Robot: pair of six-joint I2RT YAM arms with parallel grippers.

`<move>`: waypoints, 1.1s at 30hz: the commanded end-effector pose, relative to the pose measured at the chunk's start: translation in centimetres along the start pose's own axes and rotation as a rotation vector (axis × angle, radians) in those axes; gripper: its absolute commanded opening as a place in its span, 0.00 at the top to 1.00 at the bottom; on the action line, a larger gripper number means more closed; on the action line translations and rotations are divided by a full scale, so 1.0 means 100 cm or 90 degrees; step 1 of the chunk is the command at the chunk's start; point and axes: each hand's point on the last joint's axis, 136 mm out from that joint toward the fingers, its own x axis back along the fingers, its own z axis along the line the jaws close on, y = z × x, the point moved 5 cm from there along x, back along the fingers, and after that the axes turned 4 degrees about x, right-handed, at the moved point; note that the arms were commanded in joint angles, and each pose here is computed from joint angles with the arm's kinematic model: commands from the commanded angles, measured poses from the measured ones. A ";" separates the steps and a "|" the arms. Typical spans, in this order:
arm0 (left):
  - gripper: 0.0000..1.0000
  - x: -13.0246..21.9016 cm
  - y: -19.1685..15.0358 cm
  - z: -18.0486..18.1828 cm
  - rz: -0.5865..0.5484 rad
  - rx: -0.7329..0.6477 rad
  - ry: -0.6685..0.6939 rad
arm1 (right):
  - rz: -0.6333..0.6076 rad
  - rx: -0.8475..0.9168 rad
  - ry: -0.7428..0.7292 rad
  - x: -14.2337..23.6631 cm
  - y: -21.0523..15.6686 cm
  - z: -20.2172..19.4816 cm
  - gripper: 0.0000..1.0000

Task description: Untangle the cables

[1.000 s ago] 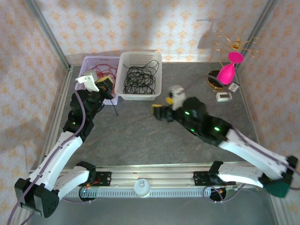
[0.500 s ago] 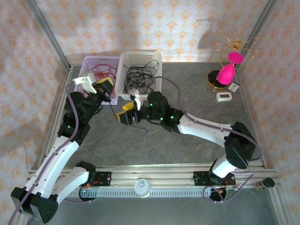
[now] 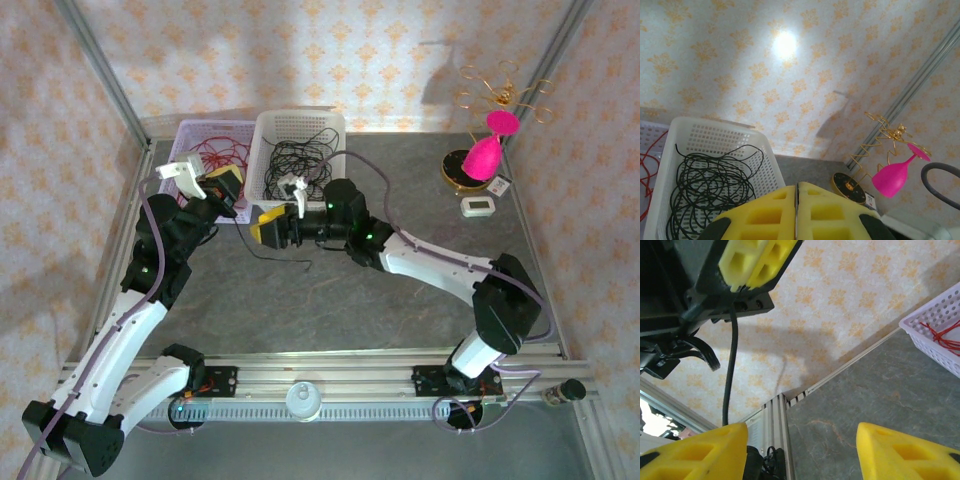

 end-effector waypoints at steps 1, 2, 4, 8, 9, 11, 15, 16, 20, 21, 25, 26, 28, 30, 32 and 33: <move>1.00 0.006 0.007 -0.008 -0.005 0.005 -0.023 | -0.008 0.024 0.065 -0.003 0.009 0.029 0.39; 1.00 0.005 0.007 -0.009 -0.005 0.008 -0.030 | 0.002 0.041 0.062 -0.008 0.008 0.032 0.40; 1.00 0.005 0.005 -0.008 -0.005 0.007 -0.029 | 0.035 0.060 0.068 -0.020 0.004 0.034 0.44; 1.00 0.005 0.002 -0.004 0.003 0.002 -0.014 | 0.053 0.076 0.094 -0.033 0.003 0.039 0.49; 1.00 0.005 0.001 -0.004 0.005 0.003 -0.015 | 0.053 0.077 0.094 -0.035 0.003 0.038 0.50; 1.00 0.006 0.001 -0.004 0.007 0.003 -0.014 | 0.050 0.071 0.081 -0.040 0.003 0.033 0.59; 1.00 0.009 0.002 -0.005 0.004 0.000 -0.013 | 0.058 0.057 0.060 -0.046 0.000 0.025 0.77; 1.00 0.010 0.003 -0.004 0.001 -0.003 -0.008 | 0.059 0.055 0.053 -0.046 0.001 0.024 0.84; 0.87 0.015 0.006 0.009 -0.024 -0.006 0.057 | 0.059 0.005 0.011 -0.041 0.005 0.011 1.00; 0.68 0.017 0.007 0.011 -0.028 -0.008 0.071 | 0.055 -0.007 -0.002 -0.037 0.008 0.008 1.00; 0.33 0.027 0.006 0.023 -0.041 -0.016 0.127 | 0.047 -0.040 -0.110 -0.019 0.024 -0.013 1.00; 0.32 0.031 0.005 0.025 -0.045 -0.017 0.137 | 0.048 -0.043 -0.144 -0.012 0.032 -0.018 1.00; 0.30 0.040 0.000 0.029 -0.048 -0.020 0.147 | 0.041 -0.040 -0.212 0.003 0.047 -0.025 1.00; 0.29 0.048 -0.007 0.030 -0.035 -0.024 0.137 | 0.011 -0.029 -0.279 0.019 0.067 -0.031 1.00; 0.28 0.057 -0.018 0.033 -0.014 -0.026 0.134 | -0.025 -0.015 -0.332 0.032 0.093 -0.038 1.00; 0.29 0.060 -0.024 0.035 -0.005 -0.026 0.139 | -0.043 -0.010 -0.356 0.036 0.103 -0.042 1.00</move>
